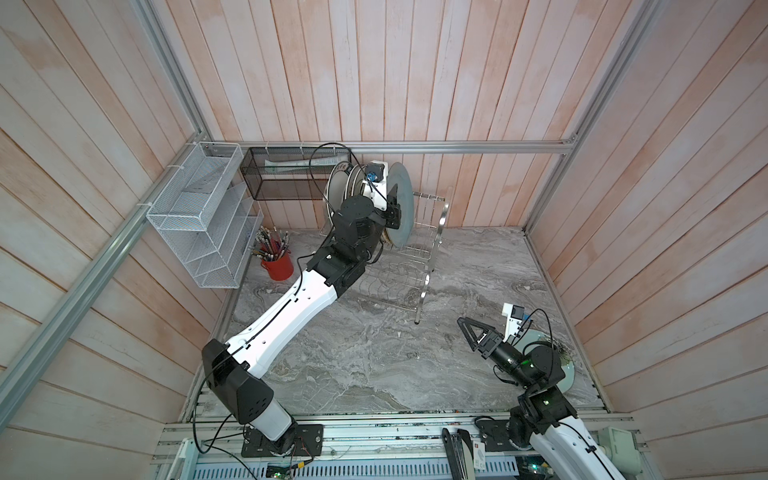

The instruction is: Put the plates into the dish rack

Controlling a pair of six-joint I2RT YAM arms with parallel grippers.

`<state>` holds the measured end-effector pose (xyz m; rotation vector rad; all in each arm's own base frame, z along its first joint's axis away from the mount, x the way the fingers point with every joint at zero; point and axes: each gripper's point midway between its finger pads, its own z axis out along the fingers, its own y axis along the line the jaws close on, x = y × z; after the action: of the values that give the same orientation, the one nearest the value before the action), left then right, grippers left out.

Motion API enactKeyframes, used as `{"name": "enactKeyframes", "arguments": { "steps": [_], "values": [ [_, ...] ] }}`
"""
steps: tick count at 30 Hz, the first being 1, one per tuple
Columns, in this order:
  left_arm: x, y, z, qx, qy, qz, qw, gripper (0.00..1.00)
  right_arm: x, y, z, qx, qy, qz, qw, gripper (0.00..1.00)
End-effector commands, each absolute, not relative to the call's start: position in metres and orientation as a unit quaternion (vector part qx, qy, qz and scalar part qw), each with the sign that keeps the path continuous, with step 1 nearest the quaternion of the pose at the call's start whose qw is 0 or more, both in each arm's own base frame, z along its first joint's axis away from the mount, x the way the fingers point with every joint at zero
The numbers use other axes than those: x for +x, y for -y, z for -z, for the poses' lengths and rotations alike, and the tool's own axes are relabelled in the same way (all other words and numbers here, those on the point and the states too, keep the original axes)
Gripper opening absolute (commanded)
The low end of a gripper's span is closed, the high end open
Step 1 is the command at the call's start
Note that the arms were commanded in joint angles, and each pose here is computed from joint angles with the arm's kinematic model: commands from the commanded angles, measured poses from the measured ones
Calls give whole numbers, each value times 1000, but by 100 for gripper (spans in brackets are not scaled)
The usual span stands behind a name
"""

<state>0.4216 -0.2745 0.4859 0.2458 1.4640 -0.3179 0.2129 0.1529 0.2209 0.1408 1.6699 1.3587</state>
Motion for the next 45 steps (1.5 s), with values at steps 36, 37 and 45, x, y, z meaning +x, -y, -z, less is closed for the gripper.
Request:
{"name": "enactKeyframes", "arguments": {
  "steps": [36, 37, 45],
  "values": [
    [251, 189, -453, 73, -682, 383, 619, 100, 282, -35, -184, 270, -808, -202, 483, 98],
    [241, 185, -442, 74, -686, 391, 609, 100, 285, -19, -181, 299, -804, -179, 482, 98],
    [204, 165, -358, 81, -748, 373, 543, 100, 280, 85, -141, 477, -765, -2, 432, 98]
  ]
}}
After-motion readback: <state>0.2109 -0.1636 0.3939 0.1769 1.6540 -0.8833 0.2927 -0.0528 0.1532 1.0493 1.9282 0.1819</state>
